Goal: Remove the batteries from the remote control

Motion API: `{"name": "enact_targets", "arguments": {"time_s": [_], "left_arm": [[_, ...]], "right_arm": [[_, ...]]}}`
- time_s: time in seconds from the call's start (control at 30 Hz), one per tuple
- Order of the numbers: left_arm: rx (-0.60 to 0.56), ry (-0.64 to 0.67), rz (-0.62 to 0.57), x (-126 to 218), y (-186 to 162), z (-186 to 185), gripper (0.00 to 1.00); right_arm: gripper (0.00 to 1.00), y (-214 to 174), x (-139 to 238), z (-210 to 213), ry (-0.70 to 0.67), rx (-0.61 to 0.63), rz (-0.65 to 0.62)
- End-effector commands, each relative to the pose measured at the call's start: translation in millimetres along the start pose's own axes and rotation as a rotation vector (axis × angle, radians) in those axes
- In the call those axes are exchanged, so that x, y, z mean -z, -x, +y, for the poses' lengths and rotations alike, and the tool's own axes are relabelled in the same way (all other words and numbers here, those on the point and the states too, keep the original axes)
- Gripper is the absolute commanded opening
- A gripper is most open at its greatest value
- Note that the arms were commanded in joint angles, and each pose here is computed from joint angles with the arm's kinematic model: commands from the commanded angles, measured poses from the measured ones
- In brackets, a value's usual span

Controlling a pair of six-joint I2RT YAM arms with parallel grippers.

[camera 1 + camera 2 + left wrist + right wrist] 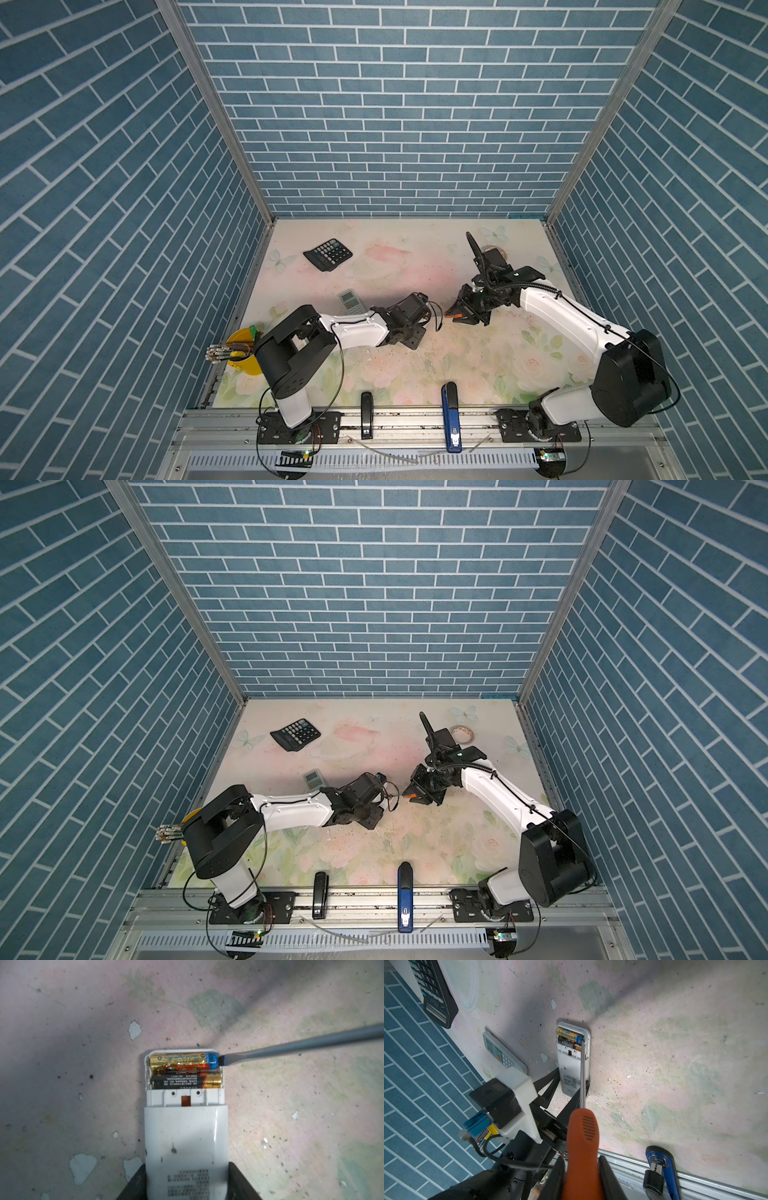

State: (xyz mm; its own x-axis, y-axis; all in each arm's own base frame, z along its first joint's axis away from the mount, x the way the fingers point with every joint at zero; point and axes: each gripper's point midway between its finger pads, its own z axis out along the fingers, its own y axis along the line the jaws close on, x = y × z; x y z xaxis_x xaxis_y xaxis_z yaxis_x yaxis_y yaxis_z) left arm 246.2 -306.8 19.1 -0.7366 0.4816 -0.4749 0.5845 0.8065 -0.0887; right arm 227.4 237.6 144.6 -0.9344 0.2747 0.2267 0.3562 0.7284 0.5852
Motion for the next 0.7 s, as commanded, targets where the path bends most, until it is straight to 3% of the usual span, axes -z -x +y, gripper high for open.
{"name": "enact_targets", "arguments": {"time_s": [0.0, 0.67], "left_arm": [[-0.070, -0.128, 0.169, -18.1, -50.2, -27.9, 0.45], [-0.076, -0.132, 0.174, -20.2, -51.4, -31.3, 0.44]], "right_arm": [[0.00, -15.1, 26.0, 84.3, 0.276, 0.273, 0.032], [0.00, -15.9, 31.1, 90.2, 0.281, 0.286, 0.028]]}}
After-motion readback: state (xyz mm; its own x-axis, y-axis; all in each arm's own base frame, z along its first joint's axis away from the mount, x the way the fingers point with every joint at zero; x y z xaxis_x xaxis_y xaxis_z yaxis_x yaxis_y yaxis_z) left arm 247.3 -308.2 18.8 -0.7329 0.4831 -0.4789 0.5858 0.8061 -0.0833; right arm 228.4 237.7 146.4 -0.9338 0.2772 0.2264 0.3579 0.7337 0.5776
